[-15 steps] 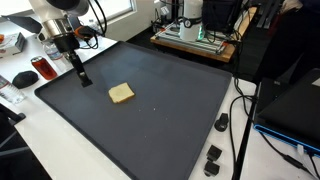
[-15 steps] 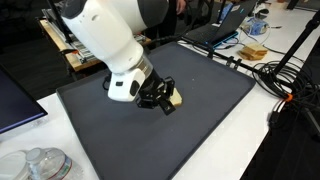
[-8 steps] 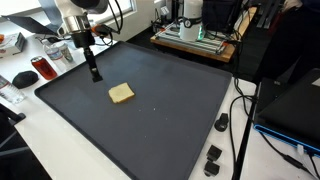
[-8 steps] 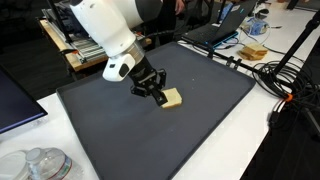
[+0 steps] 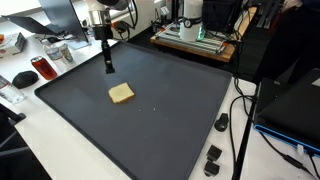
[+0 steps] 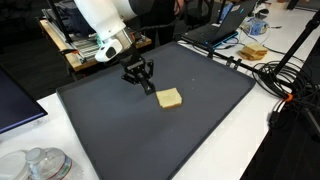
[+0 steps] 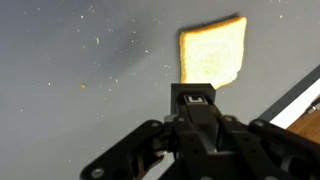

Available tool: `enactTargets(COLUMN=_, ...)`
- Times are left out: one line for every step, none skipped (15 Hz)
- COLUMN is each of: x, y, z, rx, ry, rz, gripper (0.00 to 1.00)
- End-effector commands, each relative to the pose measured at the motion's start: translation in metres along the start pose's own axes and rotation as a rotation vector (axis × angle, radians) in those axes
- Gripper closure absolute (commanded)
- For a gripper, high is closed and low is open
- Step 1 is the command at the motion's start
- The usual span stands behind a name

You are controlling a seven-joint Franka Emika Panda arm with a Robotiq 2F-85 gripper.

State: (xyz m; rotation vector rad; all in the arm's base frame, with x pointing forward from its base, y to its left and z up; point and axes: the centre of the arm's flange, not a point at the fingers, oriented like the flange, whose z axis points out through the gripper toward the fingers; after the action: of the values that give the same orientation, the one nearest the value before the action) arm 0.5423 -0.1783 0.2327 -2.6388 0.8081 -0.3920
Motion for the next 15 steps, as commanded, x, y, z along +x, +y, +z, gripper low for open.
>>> enactTargets(x=-0.038, y=-0.028, z=-0.027, rx=-0.067, ry=0.064, rz=-0.015, gripper=0.95)
enactTargets(x=-0.041, y=-0.039, z=-0.031, rx=-0.084, ry=0.078, rz=-0.024, gripper=0.95)
enactTargets(x=-0.044, y=-0.051, z=-0.033, rx=-0.121, ry=0.092, rz=-0.002, gripper=0.95)
enactTargets(x=-0.049, y=-0.061, z=-0.036, rx=-0.139, ry=0.090, rz=-0.002, gripper=0.95)
enactTargets(x=-0.051, y=-0.070, z=-0.037, rx=-0.175, ry=0.106, rz=0.026, gripper=0.95)
enactTargets(x=-0.054, y=-0.080, z=-0.039, rx=-0.194, ry=0.118, rz=0.035, gripper=0.95)
enactTargets(x=-0.056, y=-0.089, z=-0.040, rx=-0.209, ry=0.124, rz=0.035, gripper=0.95)
enactTargets(x=-0.058, y=-0.099, z=-0.040, rx=-0.228, ry=0.124, rz=0.026, gripper=0.95)
enactTargets(x=-0.058, y=-0.108, z=-0.040, rx=-0.246, ry=0.124, rz=0.012, gripper=0.95)
enactTargets(x=-0.057, y=-0.118, z=-0.039, rx=-0.274, ry=0.122, rz=-0.008, gripper=0.95)
enactTargets(x=-0.056, y=-0.129, z=-0.039, rx=-0.298, ry=0.117, rz=-0.023, gripper=0.95)
enactTargets(x=-0.054, y=-0.139, z=-0.038, rx=-0.314, ry=0.103, rz=-0.050, gripper=0.95)
enactTargets(x=-0.053, y=-0.149, z=-0.037, rx=-0.320, ry=0.084, rz=-0.082, gripper=0.95)
enactTargets(x=-0.057, y=-0.116, z=-0.021, rx=-0.301, ry=0.108, rz=-0.056, gripper=0.79)
enactTargets(x=-0.056, y=-0.129, z=-0.022, rx=-0.307, ry=0.098, rz=-0.070, gripper=0.79)
